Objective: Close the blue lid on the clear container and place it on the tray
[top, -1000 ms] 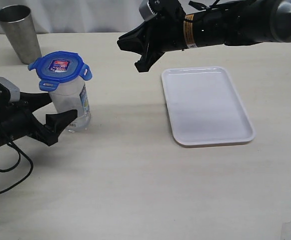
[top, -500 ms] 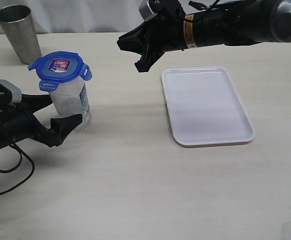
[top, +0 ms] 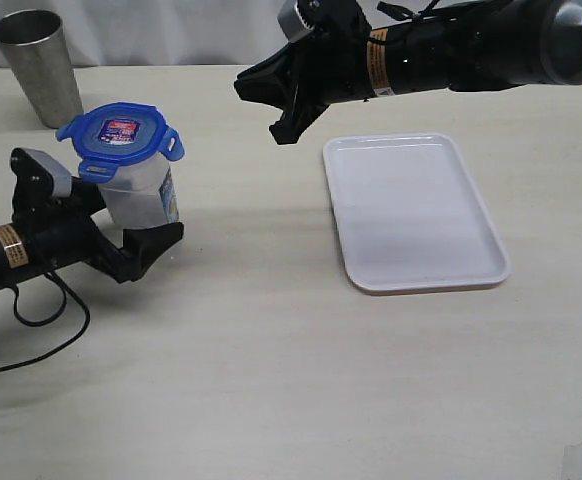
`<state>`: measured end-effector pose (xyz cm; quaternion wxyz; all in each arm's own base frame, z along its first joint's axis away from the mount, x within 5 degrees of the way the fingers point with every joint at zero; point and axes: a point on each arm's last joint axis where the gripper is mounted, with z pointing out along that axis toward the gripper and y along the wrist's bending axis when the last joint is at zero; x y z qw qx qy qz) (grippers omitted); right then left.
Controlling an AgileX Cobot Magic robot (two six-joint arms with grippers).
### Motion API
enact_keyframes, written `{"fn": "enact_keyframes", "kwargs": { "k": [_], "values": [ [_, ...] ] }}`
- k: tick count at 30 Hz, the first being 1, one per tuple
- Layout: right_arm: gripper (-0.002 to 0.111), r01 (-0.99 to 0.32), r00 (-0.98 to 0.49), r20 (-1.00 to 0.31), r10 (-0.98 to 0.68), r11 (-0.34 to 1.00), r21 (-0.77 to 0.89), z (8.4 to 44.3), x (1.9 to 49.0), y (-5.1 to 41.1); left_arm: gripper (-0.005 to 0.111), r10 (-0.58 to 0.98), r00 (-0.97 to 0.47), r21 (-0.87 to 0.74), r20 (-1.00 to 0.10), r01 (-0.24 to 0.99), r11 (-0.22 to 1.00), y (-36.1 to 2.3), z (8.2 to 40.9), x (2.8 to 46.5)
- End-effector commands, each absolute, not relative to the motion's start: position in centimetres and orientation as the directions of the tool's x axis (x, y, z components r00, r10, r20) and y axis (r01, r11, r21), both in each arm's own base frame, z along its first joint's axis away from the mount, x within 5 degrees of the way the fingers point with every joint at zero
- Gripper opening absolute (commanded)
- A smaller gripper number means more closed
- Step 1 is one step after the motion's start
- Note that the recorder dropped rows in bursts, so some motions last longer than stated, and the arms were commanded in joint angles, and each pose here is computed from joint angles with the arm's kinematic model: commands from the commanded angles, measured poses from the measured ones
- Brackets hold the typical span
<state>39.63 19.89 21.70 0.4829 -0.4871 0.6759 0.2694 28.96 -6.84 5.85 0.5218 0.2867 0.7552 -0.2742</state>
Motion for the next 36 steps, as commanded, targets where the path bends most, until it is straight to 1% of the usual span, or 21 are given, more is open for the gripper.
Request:
{"fn": "enact_keyframes", "kwargs": {
  "k": [1, 6, 36],
  "values": [
    [0.004, -0.918, -0.047, -0.916, -0.398, 0.379, -0.117, 22.07, 39.65, 19.66, 0.105, 0.143, -0.238, -0.084, -0.961, 0.742, 0.665, -7.78, 6.39, 30.24],
    [0.004, -0.918, -0.045, -0.916, -0.399, 0.378, -0.119, 22.07, 39.65, 19.66, 0.105, 0.141, -0.246, -0.083, -0.959, 0.719, 0.69, -7.64, 6.33, 30.7],
    [0.004, -0.917, -0.048, -0.916, -0.399, 0.38, -0.118, 22.06, 39.67, 19.65, 0.104, 0.123, -0.235, -0.086, -0.964, 0.717, 0.692, -7.65, 6.51, 30.76]
  ]
}}
